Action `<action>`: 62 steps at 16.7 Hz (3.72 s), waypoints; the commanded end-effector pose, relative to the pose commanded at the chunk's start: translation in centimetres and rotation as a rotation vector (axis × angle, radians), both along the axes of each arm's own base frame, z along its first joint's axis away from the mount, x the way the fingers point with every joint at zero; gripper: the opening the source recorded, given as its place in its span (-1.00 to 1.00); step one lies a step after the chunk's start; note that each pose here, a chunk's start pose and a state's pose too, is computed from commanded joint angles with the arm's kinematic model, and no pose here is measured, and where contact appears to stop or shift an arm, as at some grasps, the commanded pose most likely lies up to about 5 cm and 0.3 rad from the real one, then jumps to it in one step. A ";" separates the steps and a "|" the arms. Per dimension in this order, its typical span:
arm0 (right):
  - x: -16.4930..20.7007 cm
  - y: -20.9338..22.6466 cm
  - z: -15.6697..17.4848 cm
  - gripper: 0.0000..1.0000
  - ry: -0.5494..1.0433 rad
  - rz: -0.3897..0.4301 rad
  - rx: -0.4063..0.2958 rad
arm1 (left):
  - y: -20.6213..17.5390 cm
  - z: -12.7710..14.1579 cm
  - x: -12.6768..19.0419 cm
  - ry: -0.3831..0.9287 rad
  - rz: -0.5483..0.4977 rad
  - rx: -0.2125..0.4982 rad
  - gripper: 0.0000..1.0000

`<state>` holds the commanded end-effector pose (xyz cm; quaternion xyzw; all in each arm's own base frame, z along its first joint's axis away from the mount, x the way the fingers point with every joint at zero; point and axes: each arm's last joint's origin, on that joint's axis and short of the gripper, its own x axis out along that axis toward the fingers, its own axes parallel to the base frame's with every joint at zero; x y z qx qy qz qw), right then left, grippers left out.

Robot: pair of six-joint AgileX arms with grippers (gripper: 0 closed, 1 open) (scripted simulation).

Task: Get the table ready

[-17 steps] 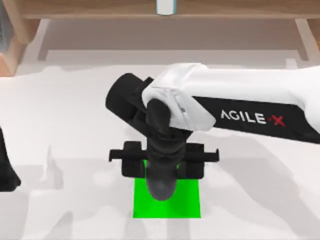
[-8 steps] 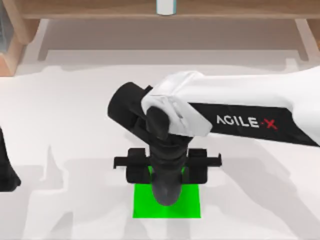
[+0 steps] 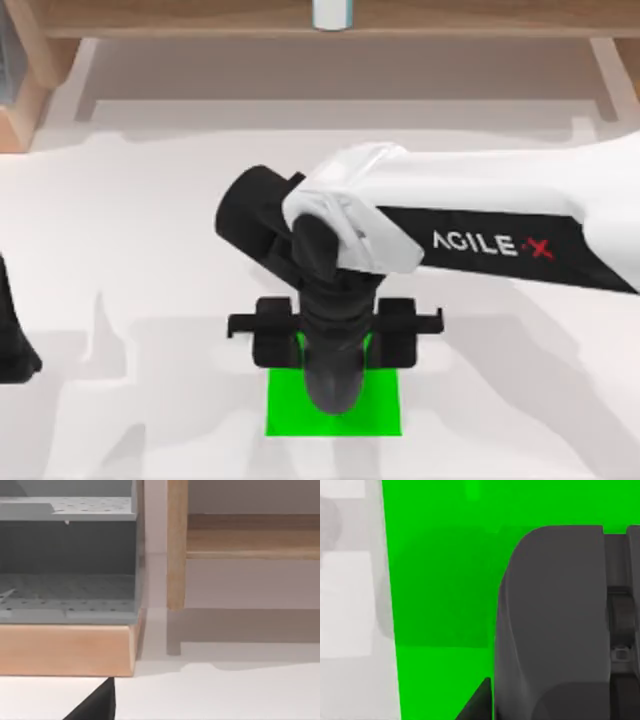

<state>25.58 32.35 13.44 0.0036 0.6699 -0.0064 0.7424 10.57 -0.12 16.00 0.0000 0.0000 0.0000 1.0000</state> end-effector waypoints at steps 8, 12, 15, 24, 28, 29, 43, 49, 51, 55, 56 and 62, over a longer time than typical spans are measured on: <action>0.0 0.0 0.0 1.00 0.000 0.000 0.000 | 0.0 0.0 0.0 0.000 0.000 0.000 1.00; 0.0 0.0 0.0 1.00 0.000 -0.001 0.001 | 0.0 0.0 0.0 0.000 0.000 0.000 1.00; 0.6 -0.5 0.7 1.00 -0.024 -0.006 0.025 | 0.0 0.0 0.0 0.000 0.000 0.000 1.00; 9.4 -15.2 5.8 1.00 -0.436 -0.082 0.235 | 0.0 0.0 0.0 0.000 0.000 0.000 1.00; 10.7 -26.1 7.2 1.00 -0.729 -0.083 0.185 | 0.0 0.0 0.0 0.000 0.000 0.000 1.00; 10.5 -28.8 7.4 1.00 -0.803 -0.073 0.147 | 0.0 0.0 0.0 0.000 0.000 0.000 1.00; -2.3 -50.5 3.0 1.00 -1.155 0.474 -1.000 | 0.0 0.0 0.0 0.000 0.000 0.000 1.00; -3.6 -49.6 -2.8 1.00 -1.045 0.873 -1.211 | 0.0 0.0 0.0 0.000 0.000 0.000 1.00; -3.3 -49.0 -3.9 1.00 -1.038 0.977 -1.258 | 0.0 0.0 0.0 0.000 0.000 0.000 1.00; -3.0 -48.5 -4.5 1.00 -1.041 1.063 -1.309 | 0.0 0.0 0.0 0.000 0.000 0.000 1.00; -3.0 -48.5 -4.5 1.00 -1.041 1.063 -1.309 | 0.0 0.0 0.0 0.000 0.000 0.000 1.00; -2.5 -48.6 -4.5 1.00 -1.041 1.062 -1.309 | 0.0 0.0 0.0 0.000 0.000 0.000 1.00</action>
